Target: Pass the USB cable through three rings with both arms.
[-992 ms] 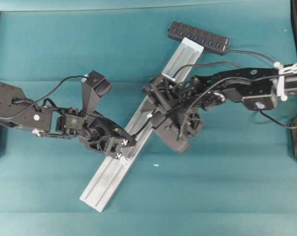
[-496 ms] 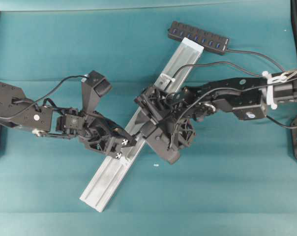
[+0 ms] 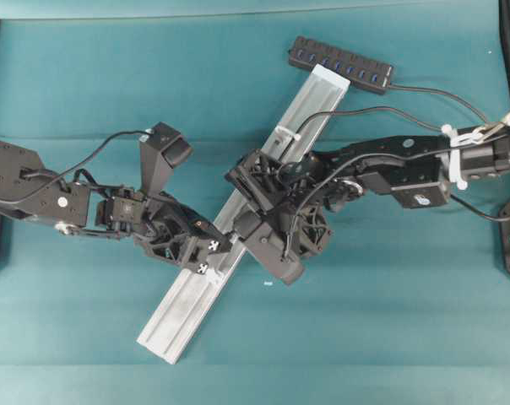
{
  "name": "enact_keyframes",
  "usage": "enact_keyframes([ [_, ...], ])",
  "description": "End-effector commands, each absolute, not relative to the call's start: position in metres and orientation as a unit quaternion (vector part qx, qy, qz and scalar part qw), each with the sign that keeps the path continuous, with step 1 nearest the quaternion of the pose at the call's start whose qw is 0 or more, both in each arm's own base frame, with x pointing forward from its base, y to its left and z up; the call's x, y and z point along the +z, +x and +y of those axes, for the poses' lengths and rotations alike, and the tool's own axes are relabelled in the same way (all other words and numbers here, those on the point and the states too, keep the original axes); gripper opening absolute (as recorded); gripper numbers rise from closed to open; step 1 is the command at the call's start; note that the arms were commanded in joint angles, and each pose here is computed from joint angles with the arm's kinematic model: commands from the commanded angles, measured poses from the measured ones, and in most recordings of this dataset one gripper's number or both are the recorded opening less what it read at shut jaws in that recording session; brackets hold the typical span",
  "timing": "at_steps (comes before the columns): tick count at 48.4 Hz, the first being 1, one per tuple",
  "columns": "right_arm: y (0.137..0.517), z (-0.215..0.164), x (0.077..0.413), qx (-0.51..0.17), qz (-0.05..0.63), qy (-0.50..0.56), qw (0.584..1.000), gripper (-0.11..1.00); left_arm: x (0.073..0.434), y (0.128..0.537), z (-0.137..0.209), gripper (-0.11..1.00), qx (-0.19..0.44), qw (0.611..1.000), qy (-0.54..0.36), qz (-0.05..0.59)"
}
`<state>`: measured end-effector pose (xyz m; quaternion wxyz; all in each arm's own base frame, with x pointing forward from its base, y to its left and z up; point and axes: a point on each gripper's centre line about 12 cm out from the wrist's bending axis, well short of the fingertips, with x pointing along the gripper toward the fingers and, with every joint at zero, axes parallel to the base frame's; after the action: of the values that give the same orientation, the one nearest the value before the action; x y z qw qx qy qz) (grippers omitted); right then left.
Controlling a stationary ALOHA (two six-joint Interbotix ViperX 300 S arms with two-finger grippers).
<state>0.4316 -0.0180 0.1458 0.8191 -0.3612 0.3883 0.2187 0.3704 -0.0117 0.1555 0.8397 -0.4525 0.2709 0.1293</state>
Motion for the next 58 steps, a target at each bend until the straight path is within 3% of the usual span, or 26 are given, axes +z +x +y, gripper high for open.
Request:
enact_keyframes([
  [1, 0.434, -0.018, 0.147, 0.219, 0.389, -0.358, 0.820, 0.06, 0.166, 0.373, -0.007, 0.10, 0.127, 0.843, -0.455, 0.256],
  [19, 0.430, -0.018, 0.140, 0.235, 0.405, -0.362, 0.806, 0.06, 0.168, 0.373, -0.006, 0.13, 0.124, 0.847, -0.453, 0.250],
  [30, 0.426, -0.017, 0.136, 0.254, 0.418, -0.381, 0.785, 0.06, 0.177, 0.366, -0.005, 0.76, 0.120, 0.850, -0.451, 0.243],
  [35, 0.426, -0.017, 0.135, 0.257, 0.418, -0.391, 0.779, 0.06, 0.183, 0.358, -0.007, 0.96, 0.114, 0.854, -0.448, 0.238],
  [58, 0.433, -0.018, 0.122, 0.264, 0.425, -0.401, 0.768, 0.06, 0.221, 0.303, -0.031, 0.96, 0.070, 0.864, -0.435, 0.242],
])
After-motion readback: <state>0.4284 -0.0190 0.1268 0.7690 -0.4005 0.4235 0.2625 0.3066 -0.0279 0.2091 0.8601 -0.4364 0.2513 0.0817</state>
